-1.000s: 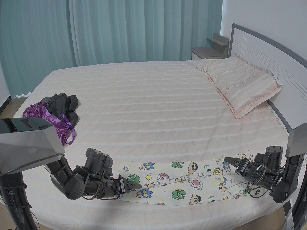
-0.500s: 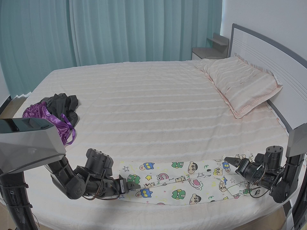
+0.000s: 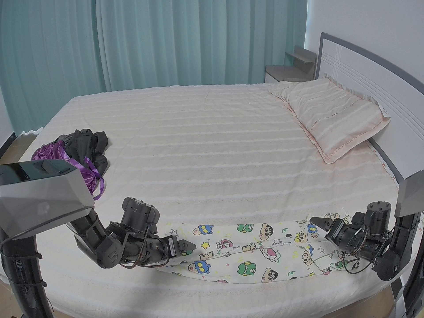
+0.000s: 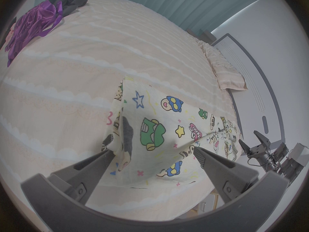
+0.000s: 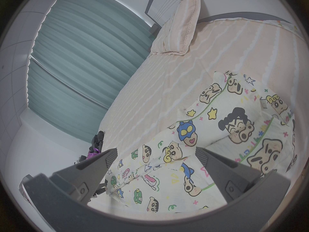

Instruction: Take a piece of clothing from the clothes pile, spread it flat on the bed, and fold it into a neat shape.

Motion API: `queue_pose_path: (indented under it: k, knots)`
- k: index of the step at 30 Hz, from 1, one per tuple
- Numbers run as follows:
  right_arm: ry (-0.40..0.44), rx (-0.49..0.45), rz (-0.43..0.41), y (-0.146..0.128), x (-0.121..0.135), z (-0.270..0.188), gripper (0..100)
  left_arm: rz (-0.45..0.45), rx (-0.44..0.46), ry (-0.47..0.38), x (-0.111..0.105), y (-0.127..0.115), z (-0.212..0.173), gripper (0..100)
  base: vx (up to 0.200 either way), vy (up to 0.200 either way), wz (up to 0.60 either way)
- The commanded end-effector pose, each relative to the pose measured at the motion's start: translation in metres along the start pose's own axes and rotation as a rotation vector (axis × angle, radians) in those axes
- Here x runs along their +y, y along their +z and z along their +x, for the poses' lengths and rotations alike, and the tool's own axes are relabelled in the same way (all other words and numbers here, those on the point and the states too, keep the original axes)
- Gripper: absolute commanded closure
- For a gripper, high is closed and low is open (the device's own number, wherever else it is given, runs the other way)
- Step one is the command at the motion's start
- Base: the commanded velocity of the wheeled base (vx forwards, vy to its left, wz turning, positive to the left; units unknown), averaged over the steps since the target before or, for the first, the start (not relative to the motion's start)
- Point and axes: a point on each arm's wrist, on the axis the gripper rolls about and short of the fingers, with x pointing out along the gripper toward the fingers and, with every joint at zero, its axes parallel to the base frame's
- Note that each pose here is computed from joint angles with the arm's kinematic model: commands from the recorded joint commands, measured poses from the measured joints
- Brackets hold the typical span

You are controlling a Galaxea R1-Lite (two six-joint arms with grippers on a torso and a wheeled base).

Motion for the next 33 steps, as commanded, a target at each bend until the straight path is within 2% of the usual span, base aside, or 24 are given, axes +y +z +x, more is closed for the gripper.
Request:
queue_pose_path:
  k: [1,13,17,33]
  knots:
    - [0.011,-0.010,-0.002,0.001,0.001,0.000,0,0.001,0.020,0.010,0.001,-0.005,-0.001,0,0.000,0.000,0.00]
    - [0.010,-0.007,-0.004,0.000,0.001,0.000,0,-0.003,0.061,0.010,-0.011,-0.002,-0.034,0,0.000,0.000,0.00]
    - [0.009,-0.010,-0.004,0.001,0.001,0.000,0,0.005,0.032,0.005,-0.015,0.008,-0.031,0,0.000,0.000,0.00]
    - [0.011,-0.010,-0.005,0.001,0.001,0.000,0,0.012,0.058,0.032,-0.009,0.011,-0.001,0,0.000,0.000,0.00]
